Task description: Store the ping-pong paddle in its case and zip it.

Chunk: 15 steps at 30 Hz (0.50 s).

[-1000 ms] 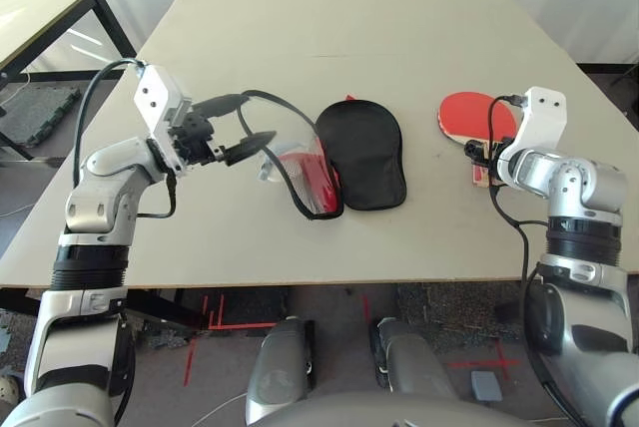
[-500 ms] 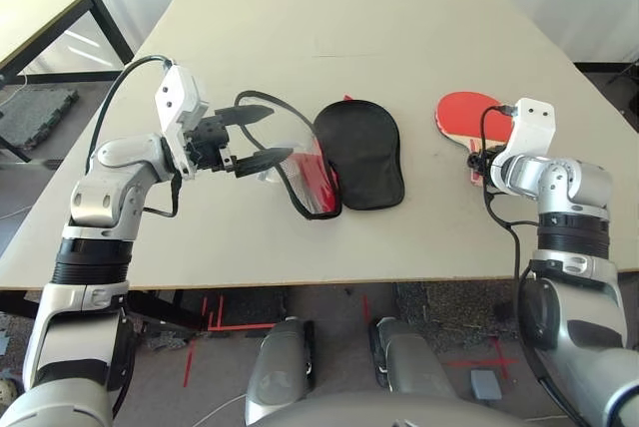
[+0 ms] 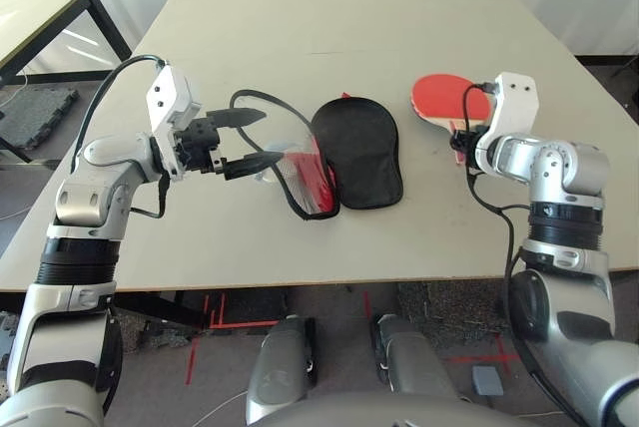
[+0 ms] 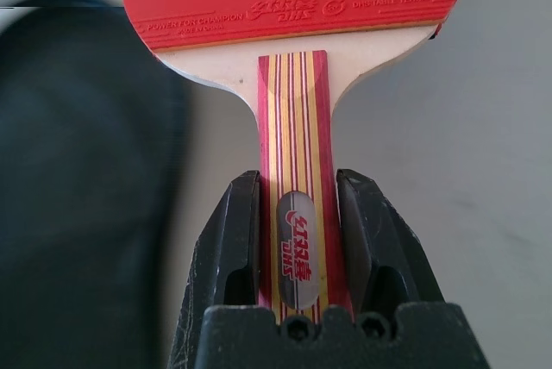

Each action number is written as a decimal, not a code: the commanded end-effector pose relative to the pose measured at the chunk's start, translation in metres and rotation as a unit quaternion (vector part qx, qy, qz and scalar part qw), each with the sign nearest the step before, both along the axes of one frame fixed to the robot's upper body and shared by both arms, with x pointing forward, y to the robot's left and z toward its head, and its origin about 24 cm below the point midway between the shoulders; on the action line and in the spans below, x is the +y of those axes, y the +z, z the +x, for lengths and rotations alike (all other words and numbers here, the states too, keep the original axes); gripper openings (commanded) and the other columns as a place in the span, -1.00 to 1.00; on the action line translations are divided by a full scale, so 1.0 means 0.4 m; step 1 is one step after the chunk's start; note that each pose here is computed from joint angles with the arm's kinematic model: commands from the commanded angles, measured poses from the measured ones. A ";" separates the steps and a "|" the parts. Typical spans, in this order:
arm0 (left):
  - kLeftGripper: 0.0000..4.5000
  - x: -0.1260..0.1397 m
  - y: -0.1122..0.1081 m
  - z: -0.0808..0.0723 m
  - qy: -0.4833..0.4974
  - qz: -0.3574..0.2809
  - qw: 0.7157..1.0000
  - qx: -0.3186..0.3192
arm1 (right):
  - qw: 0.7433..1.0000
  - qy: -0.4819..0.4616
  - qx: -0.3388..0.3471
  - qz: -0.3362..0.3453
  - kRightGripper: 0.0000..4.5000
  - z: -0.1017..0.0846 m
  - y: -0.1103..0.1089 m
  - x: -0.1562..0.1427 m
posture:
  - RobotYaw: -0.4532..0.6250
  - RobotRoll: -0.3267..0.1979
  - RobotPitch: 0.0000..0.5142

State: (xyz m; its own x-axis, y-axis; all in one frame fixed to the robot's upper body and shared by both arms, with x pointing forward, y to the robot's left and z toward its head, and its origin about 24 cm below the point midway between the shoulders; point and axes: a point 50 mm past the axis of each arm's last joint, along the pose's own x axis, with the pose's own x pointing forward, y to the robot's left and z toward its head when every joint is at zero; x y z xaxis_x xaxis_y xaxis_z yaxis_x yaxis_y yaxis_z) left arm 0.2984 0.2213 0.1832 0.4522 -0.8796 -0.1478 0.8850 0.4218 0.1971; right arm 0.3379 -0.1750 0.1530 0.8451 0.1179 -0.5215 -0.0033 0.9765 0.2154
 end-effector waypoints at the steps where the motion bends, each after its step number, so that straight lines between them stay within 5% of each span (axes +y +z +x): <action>1: 1.00 0.008 -0.001 -0.003 0.003 0.010 1.000 0.004 | 1.000 0.018 -0.012 0.008 -0.46 -0.014 0.030 0.041 | 0.07 0.25 -0.58; 15: 1.00 -0.001 -0.008 -0.009 0.006 0.006 1.000 0.006 | 0.995 0.092 0.026 0.024 -0.46 -0.068 0.008 0.165 | 0.09 0.25 -0.57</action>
State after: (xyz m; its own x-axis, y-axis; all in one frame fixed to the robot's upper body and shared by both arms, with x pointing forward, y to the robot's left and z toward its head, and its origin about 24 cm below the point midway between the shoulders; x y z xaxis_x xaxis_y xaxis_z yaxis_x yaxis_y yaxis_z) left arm 0.2971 0.2207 0.1808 0.4564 -0.8766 -0.1526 0.8842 0.4276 0.1879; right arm 0.3148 -0.1149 0.1568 0.7881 0.2745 -0.5510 -0.1361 0.9506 0.2789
